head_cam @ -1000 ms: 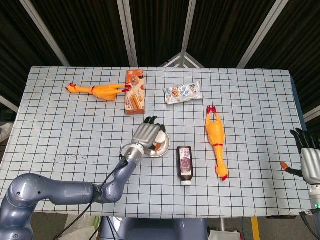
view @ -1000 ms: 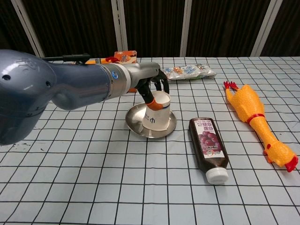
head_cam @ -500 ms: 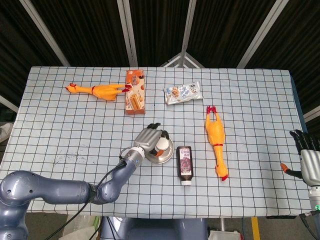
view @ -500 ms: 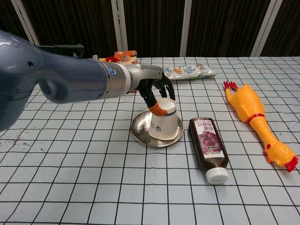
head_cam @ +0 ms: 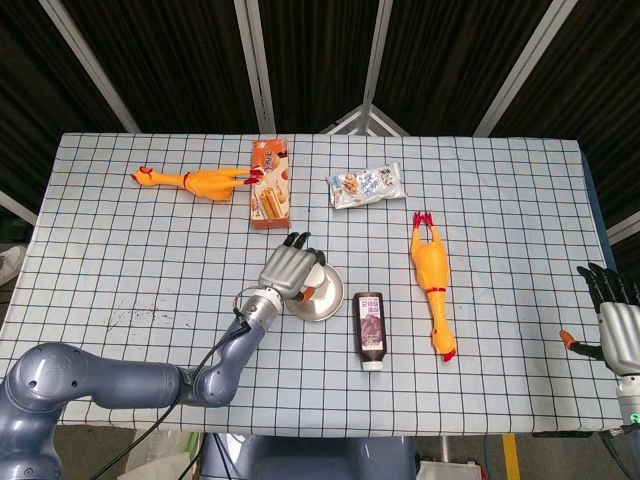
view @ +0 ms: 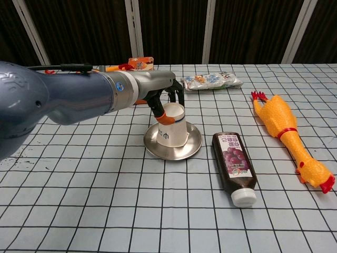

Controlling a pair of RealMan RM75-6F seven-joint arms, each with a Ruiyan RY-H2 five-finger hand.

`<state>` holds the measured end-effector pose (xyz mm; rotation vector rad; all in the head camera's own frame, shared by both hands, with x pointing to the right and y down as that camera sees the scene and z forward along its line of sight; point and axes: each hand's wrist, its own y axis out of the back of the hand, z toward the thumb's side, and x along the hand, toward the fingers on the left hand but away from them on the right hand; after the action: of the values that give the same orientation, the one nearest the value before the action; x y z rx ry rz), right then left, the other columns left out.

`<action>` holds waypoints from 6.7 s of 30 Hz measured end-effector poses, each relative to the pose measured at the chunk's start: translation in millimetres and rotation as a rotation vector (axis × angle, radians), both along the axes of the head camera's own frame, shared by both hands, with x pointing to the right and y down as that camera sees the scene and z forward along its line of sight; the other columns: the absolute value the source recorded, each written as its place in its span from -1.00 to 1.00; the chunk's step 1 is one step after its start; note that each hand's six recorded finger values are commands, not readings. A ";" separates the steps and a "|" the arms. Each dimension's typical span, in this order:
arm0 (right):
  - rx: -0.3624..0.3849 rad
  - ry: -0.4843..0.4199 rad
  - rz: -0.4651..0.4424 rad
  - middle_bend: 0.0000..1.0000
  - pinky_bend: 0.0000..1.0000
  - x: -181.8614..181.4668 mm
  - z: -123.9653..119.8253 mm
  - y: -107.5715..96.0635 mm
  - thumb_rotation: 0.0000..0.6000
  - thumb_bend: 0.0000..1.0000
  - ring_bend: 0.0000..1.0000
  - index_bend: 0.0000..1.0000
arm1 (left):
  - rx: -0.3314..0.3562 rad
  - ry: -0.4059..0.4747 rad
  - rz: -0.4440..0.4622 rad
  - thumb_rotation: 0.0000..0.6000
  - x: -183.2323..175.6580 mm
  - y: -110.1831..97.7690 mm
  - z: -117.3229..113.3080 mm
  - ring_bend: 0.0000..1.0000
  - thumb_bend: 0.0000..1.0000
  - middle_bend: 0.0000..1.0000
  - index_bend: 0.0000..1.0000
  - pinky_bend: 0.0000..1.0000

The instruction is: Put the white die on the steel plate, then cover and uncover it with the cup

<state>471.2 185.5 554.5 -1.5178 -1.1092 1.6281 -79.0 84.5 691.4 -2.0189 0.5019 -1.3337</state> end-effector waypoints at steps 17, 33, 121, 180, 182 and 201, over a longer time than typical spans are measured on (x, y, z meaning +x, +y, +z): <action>-0.011 0.005 0.011 -0.82 -1.00 0.8 -1.4 3.9 1.00 -0.57 -0.86 -0.76 | -0.188 0.173 -0.041 1.00 16.5 19.2 -1.3 -0.97 0.14 -0.30 -0.23 -1.00; -0.024 0.007 0.013 -0.82 -1.00 0.2 -1.4 6.9 1.00 -0.57 -0.86 -0.76 | -0.142 0.141 -0.055 1.00 -0.2 5.5 -3.0 -0.97 0.14 -0.30 -0.22 -1.00; -0.046 0.016 0.019 -0.82 -1.00 -0.4 -4.4 16.2 1.00 -0.58 -0.86 -0.76 | -0.340 0.238 -0.207 1.00 -2.0 20.9 10.8 -0.93 0.14 -0.30 -0.22 -1.00; -0.056 0.014 0.017 -0.82 -1.00 -3.5 -5.4 20.3 1.00 -0.57 -0.86 -0.76 | -0.111 0.334 -0.224 1.00 -67.7 -38.3 -92.2 -0.93 0.17 -0.30 -0.16 -1.00; -0.055 0.012 0.017 -0.82 -1.00 -4.2 -5.8 20.6 1.00 -0.57 -0.86 -0.76 | -0.069 0.268 -0.238 1.00 -95.8 -45.2 -95.3 -0.93 0.17 -0.30 -0.16 -1.00; -0.066 0.019 0.024 -0.82 -1.00 -1.0 -2.8 20.4 1.00 -0.58 -0.86 -0.76 | -0.102 0.131 -0.447 1.00 -191.2 -53.4 1.2 -0.93 0.17 -0.31 -0.17 -1.00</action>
<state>470.2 205.9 551.7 -1.5323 -1.0772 1.7072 -270.1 31.1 692.7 -2.1683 1.0109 -1.5115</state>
